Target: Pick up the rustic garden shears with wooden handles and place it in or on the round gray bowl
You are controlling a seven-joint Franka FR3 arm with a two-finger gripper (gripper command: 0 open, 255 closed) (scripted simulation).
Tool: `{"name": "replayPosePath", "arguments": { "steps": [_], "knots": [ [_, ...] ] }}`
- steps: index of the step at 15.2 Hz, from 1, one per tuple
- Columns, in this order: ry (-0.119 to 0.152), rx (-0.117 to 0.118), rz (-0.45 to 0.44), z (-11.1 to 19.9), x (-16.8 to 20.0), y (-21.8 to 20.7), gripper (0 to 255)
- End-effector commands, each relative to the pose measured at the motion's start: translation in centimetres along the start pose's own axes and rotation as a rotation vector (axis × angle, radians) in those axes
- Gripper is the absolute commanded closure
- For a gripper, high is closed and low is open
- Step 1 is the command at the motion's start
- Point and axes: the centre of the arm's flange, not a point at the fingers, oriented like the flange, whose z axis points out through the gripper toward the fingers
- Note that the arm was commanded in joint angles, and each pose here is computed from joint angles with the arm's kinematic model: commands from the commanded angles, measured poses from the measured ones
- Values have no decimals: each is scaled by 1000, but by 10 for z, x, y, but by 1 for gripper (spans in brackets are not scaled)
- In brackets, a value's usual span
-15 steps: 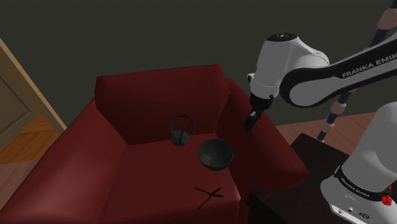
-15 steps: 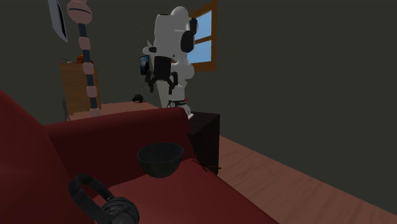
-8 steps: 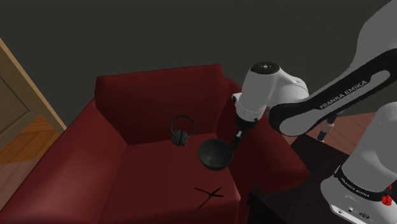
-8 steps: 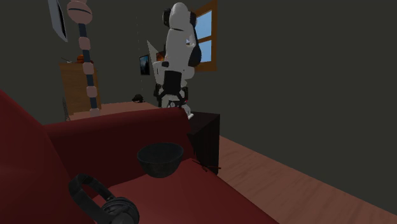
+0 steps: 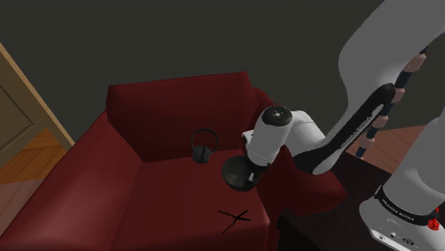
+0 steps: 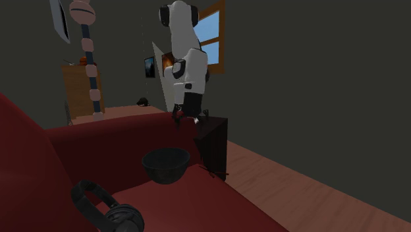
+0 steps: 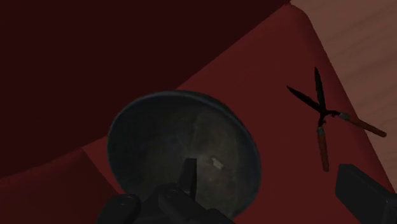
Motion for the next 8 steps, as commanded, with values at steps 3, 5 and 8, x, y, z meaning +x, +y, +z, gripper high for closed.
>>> {"name": "replayPosePath", "arguments": {
  "steps": [3, 5, 8],
  "knots": [
    [36, -3, -64, 41, 7, -37, 0],
    [52, -5, -93, 59, 10, -55, 0],
    [75, -8, -136, 87, 14, -82, 0]
  ]
}}
